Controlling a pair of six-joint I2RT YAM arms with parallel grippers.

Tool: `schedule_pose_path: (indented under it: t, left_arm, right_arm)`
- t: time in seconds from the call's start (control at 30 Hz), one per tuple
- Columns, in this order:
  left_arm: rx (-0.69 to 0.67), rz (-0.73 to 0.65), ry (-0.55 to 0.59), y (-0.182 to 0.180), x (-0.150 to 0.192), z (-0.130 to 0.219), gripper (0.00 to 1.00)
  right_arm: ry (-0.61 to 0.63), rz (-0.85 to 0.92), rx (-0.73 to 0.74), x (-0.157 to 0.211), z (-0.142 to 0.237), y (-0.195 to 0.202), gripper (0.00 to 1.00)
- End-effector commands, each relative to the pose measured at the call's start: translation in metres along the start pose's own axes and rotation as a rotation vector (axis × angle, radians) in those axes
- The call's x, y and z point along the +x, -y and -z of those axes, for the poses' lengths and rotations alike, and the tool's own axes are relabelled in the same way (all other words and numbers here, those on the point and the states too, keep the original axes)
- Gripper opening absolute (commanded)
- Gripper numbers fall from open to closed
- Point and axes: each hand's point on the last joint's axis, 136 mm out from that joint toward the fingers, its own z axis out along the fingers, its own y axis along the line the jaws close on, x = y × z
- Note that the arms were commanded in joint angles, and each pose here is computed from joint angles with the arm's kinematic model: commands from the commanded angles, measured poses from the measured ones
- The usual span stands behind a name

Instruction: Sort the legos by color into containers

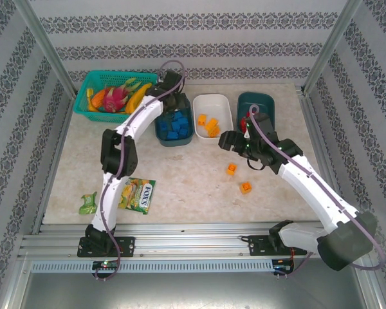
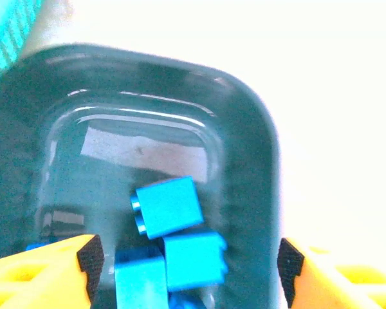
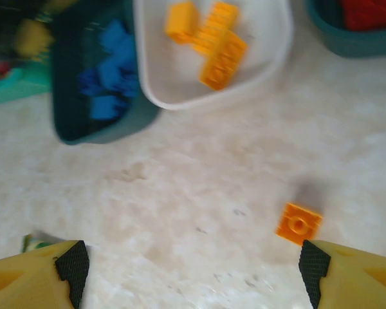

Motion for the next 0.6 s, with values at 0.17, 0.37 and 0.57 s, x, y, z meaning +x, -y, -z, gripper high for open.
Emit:
schedule_pose_path:
  t: [0.17,0.37,0.57]
  left_arm:
    - [0.42,-0.054,0.067,0.042,0.037,0.149,0.85]
    - [0.591,-0.095,-0.1,0.01,0.13,0.205,0.94]
    - [0.631,-0.114,-0.172,-0.016,0.188,0.233,0.96]
  right_arm:
    - [-0.265,-0.158,0.284,0.05,-0.043,0.053,0.85]
    - [-0.305,-0.211,0.337,0.054,-0.077,0.069,0.85]
    - [-0.343,-0.218,0.343,0.06,-0.109,0.08,0.76]
